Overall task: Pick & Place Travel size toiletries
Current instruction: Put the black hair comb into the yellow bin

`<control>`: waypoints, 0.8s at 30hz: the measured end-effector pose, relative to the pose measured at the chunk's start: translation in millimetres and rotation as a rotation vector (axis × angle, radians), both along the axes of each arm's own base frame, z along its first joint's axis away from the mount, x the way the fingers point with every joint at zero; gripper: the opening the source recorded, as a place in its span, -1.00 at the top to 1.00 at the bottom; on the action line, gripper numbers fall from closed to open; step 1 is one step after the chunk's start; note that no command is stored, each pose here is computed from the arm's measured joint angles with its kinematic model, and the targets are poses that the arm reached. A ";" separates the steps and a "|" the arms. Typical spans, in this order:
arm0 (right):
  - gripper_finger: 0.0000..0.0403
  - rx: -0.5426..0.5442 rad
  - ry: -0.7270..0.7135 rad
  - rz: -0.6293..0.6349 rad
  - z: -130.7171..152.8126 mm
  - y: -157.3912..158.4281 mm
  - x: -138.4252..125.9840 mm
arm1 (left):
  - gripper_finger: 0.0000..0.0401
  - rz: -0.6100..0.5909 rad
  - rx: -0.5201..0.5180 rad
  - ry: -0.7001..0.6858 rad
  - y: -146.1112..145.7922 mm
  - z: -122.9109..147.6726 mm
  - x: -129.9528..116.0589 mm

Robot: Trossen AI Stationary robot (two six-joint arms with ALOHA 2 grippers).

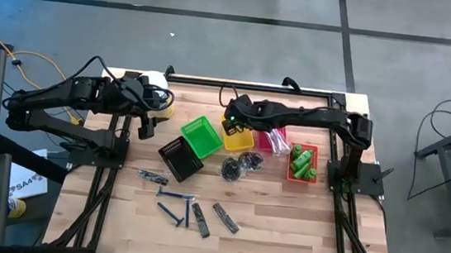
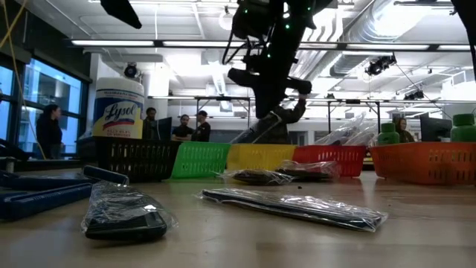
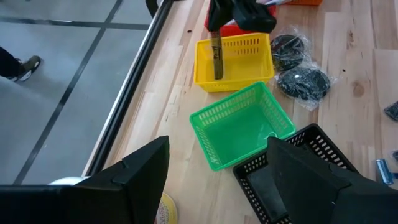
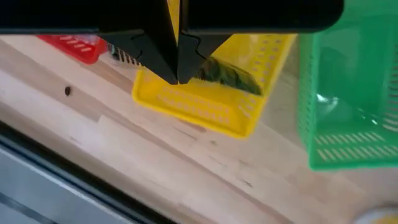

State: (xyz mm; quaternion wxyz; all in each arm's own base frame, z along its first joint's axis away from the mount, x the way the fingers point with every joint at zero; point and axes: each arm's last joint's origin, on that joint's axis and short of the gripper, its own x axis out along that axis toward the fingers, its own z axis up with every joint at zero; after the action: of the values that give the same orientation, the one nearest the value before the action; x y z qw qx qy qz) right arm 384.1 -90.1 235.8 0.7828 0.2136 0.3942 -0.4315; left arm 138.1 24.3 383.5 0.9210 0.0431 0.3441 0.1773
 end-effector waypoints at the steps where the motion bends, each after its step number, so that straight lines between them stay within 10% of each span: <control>1: 0.99 0.008 0.006 -0.002 -1.3 0.2 -0.2 | -0.30 -0.001 0.001 0.001 0.0 -0.1 0.1; 24: 0.99 0.011 0.072 -0.028 -4.8 4.6 -6.0 | -0.30 -0.008 0.008 0.005 0.0 0.0 0.0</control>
State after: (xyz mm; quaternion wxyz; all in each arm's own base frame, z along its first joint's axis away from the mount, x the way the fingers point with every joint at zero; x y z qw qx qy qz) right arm 378.1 -85.6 231.0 0.7608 0.2077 0.4217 -0.4474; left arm 138.1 24.3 383.5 0.9207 0.0488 0.3453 0.1749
